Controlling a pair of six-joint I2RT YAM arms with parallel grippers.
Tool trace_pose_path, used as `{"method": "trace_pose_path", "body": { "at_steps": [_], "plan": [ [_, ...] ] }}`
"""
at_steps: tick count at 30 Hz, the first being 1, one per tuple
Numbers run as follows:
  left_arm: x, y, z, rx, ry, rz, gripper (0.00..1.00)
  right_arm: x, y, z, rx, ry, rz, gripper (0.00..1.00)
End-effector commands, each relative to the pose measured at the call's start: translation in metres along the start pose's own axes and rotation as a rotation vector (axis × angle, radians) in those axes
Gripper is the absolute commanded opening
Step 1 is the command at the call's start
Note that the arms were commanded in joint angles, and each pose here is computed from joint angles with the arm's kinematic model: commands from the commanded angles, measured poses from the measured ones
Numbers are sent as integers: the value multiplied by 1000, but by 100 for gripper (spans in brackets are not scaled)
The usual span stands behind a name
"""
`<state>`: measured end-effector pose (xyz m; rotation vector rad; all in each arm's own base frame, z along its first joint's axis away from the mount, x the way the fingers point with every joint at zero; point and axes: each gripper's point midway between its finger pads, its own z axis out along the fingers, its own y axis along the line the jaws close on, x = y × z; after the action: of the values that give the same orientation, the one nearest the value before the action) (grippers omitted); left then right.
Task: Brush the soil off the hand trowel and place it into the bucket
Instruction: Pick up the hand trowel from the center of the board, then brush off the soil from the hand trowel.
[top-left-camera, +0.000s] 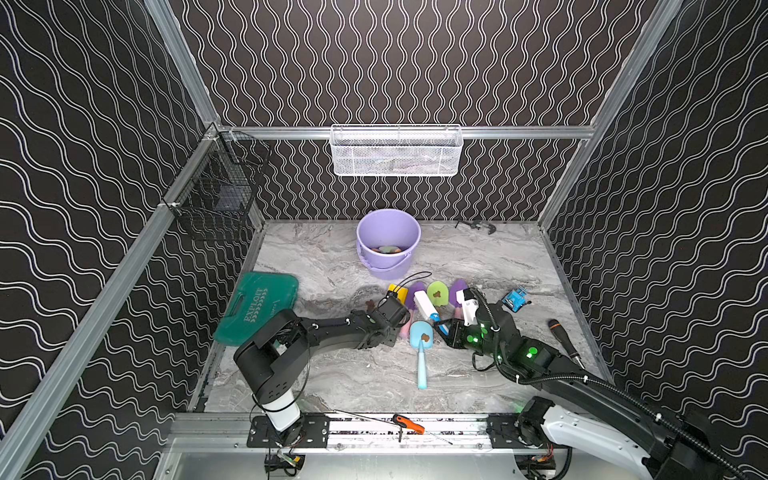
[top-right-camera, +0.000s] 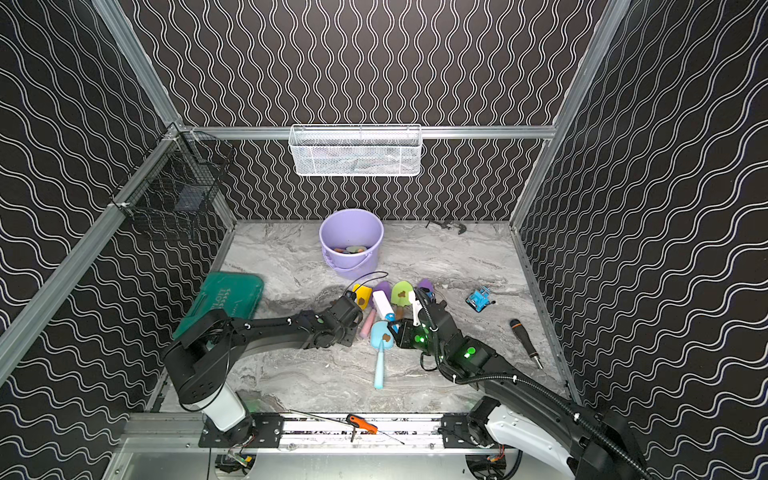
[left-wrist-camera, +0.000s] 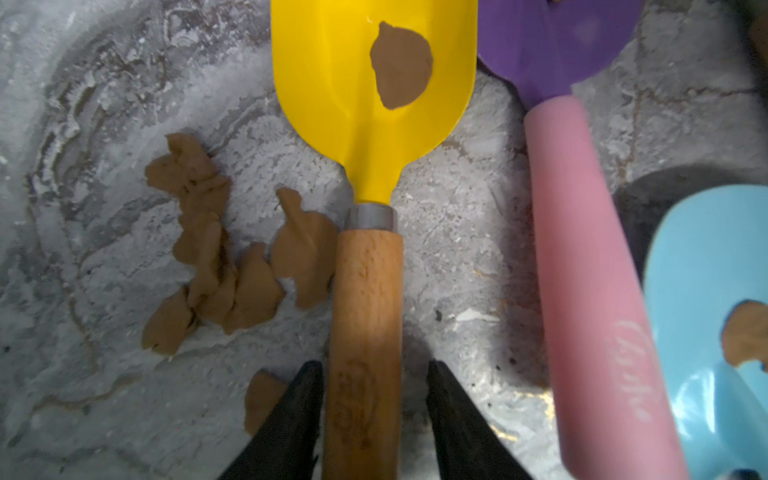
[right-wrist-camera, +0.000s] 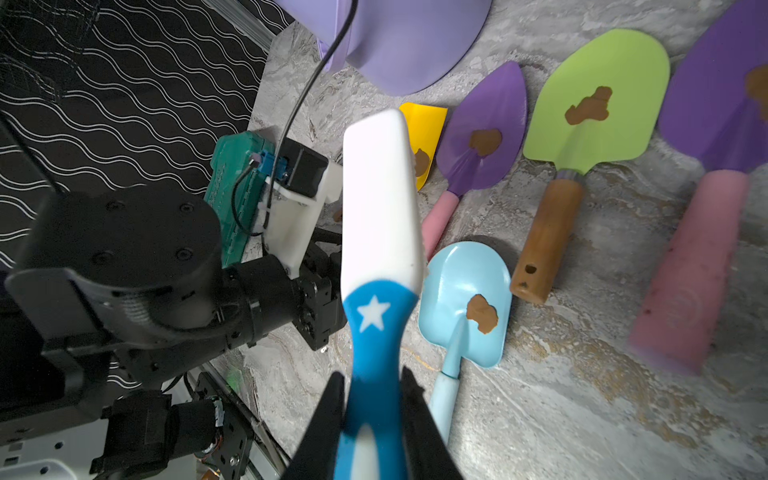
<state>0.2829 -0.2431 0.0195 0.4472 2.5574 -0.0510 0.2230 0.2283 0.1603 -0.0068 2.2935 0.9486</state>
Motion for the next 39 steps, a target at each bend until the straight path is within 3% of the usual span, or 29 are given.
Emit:
{"method": "trace_pose_path", "body": {
  "at_steps": [1, 7, 15, 21, 24, 30, 34, 39],
  "plan": [
    [0, 3, 4, -1, -8, -11, 45, -3, 3, 2, -16, -12, 7, 0],
    [-5, 5, 7, 1, -15, -21, 43, -2, 4, 4, -23, -7, 9, 0],
    [-3, 6, 8, 7, -11, -18, 34, -3, 4, 3, -20, -12, 10, 0],
    [-8, 7, -1, 12, -28, -21, 16, -3, 4, 3, -18, -13, 12, 0],
    [-17, 9, -13, 8, -46, -15, 0, -5, 4, 2, -15, -19, 9, 0],
    [-21, 15, -39, 3, -28, -15, 0, -10, 8, -2, -16, -30, 0, 0],
    [-2, 23, -59, 1, 59, -26, 0, -14, 13, -6, -20, -34, -24, 0],
    [17, 32, -95, 42, 86, -77, 0, -15, 29, -9, -54, -5, -64, 0]
  ]
}}
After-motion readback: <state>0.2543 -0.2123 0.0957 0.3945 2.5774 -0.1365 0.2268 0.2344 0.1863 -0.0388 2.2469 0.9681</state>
